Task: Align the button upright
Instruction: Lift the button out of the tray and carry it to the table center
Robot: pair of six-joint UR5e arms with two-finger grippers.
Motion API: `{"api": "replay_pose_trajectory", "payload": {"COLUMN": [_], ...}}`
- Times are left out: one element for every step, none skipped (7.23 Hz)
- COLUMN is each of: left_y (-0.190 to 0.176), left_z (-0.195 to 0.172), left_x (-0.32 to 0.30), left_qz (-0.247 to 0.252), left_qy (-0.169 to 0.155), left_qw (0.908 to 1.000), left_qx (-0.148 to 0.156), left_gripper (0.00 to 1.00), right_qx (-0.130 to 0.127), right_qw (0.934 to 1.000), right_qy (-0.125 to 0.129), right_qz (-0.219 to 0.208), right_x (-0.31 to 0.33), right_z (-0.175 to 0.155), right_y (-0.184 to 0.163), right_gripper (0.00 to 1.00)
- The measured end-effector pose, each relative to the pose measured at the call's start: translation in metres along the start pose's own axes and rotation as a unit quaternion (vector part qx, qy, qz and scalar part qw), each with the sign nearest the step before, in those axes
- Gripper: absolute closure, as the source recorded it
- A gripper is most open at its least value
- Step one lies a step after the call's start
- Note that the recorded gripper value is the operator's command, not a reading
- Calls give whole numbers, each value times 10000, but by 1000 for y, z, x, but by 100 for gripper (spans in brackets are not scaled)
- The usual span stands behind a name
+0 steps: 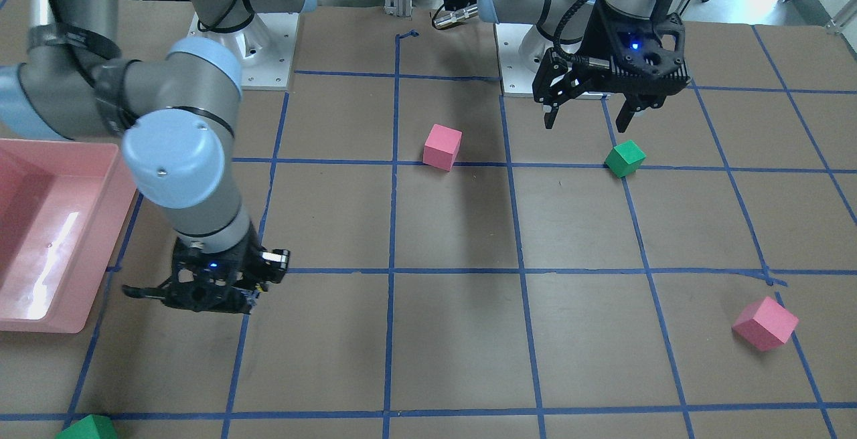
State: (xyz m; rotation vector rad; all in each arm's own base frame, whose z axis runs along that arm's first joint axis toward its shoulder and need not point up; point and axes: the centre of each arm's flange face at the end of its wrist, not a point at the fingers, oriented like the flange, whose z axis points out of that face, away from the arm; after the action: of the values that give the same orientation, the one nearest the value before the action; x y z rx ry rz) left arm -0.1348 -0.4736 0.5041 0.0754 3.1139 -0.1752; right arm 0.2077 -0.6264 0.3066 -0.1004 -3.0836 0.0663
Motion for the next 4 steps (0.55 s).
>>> {"api": "replay_pose_trajectory", "payload": {"left_y": [0, 0, 0, 0], "left_z": [0, 0, 1, 1], "left_x": [0, 0, 0, -1], "left_qz": [0, -1, -4, -6], "left_qy": [0, 1, -1, -4], "left_qw": [10000, 10000, 10000, 10000], "left_qx": [-1, -2, -5, -8], "left_gripper": [0, 0, 0, 0], "right_qx": [9, 56, 61, 22], "right_qw": [9999, 9997, 9989, 9973], "right_qy": [-83, -224, -428, -581], "right_qz": [58, 0, -152, -437], "right_x": [-51, -92, -120, -136], "right_z": [17, 33, 48, 60], "right_y": [1, 7, 13, 18], "right_gripper": [100, 100, 100, 100]}}
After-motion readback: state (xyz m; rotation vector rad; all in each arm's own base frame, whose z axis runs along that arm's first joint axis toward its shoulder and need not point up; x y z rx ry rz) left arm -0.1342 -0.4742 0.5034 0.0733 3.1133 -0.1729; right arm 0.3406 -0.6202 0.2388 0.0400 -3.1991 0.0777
